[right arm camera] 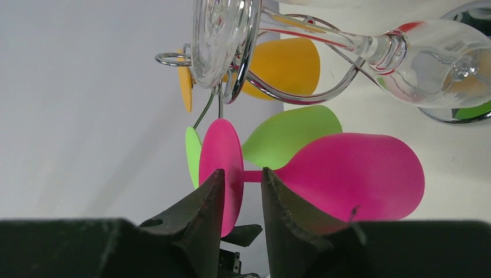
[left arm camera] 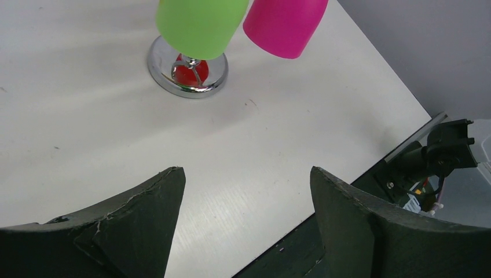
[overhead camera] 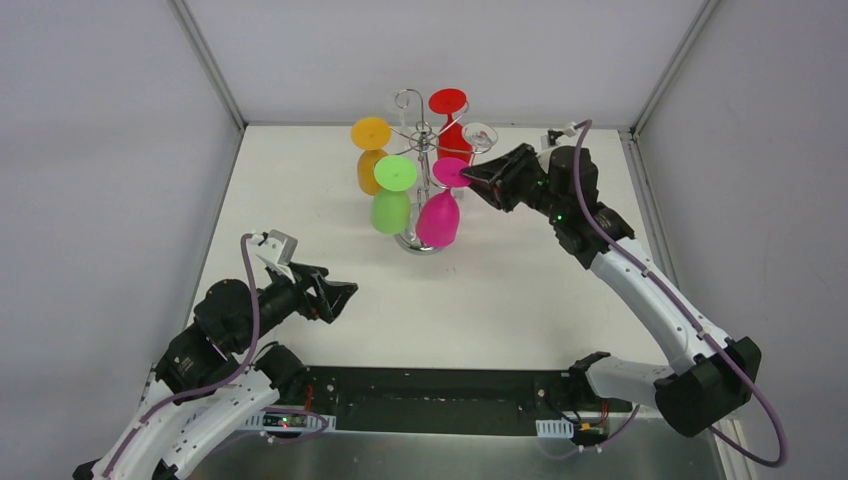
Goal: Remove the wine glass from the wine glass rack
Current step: Pick up the wine glass from the wine rack.
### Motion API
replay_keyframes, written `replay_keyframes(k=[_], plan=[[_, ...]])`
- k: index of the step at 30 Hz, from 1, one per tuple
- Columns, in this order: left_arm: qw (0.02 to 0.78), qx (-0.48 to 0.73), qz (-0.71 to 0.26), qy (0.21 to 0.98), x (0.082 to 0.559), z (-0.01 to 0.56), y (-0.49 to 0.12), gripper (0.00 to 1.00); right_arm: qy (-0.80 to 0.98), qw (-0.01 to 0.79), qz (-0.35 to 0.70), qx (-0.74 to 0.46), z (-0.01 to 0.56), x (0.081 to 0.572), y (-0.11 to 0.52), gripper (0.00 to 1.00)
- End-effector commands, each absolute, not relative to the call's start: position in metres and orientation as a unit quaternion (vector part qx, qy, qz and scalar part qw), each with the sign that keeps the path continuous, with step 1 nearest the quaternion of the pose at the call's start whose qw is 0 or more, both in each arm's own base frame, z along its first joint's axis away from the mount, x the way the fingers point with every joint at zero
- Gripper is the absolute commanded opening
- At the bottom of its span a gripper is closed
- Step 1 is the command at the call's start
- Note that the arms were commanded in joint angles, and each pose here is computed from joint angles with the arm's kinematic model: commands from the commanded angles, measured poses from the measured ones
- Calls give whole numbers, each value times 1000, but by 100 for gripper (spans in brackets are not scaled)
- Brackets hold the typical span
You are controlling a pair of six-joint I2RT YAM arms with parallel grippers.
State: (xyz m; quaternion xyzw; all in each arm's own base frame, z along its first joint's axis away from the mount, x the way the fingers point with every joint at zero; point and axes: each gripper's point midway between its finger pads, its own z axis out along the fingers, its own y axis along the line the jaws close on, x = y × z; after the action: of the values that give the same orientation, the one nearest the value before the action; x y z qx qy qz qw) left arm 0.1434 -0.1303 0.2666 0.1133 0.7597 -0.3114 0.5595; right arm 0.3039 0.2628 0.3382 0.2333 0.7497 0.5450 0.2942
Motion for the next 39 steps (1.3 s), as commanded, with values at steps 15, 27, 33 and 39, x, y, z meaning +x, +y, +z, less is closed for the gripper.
replay_keyframes(k=[15, 27, 33, 39], plan=[[559, 117, -290, 768, 145, 262, -124, 81, 712, 327, 578, 228, 371, 304, 266, 0], [549, 121, -286, 776, 146, 257, -126, 81, 702, 327, 593, 221, 384, 293, 263, 0], [546, 122, -286, 778, 147, 255, -127, 81, 692, 314, 613, 216, 390, 283, 265, 0], [546, 121, -286, 778, 146, 256, -127, 81, 690, 312, 618, 211, 393, 281, 268, 0]])
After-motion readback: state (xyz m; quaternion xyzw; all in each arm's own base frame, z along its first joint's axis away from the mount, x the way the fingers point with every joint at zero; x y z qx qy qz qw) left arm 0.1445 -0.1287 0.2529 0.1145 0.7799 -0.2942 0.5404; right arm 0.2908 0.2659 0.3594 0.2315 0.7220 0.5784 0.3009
